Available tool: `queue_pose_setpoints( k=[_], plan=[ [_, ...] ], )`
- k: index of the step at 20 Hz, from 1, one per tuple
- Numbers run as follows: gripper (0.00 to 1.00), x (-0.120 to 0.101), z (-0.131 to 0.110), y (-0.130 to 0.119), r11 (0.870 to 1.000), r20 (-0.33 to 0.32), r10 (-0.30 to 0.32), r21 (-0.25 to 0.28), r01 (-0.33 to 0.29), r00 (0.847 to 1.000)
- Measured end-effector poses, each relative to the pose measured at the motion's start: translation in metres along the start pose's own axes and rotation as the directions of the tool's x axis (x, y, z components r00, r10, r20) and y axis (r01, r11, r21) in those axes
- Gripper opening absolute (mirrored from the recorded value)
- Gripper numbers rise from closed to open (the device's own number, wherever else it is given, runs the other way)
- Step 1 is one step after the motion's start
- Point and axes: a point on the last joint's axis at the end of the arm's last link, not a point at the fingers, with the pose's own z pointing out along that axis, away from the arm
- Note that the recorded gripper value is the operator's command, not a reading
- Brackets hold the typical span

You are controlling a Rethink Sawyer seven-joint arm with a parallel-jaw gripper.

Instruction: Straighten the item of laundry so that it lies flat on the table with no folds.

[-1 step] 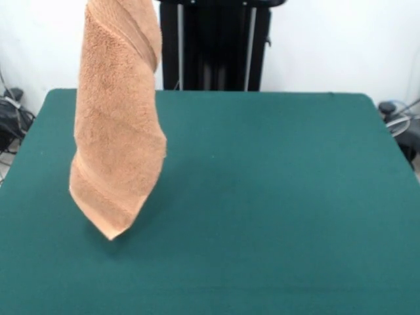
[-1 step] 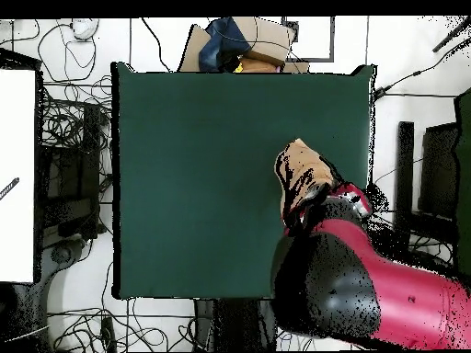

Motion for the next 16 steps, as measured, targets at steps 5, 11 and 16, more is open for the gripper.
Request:
queue_pose_setpoints(
  k=[5,11,16],
  plan=[
    [0.00,0.005,0.011,0.009,1.000,-0.016,-0.025,-0.016,0.025,1.000],
    [0.00,0.018,0.030,0.014,0.999,-0.017,-0.023,-0.035,0.023,1.000],
    [0.00,0.028,0.024,0.024,0.997,-0.028,0.029,-0.067,-0.031,0.999]
  ],
)
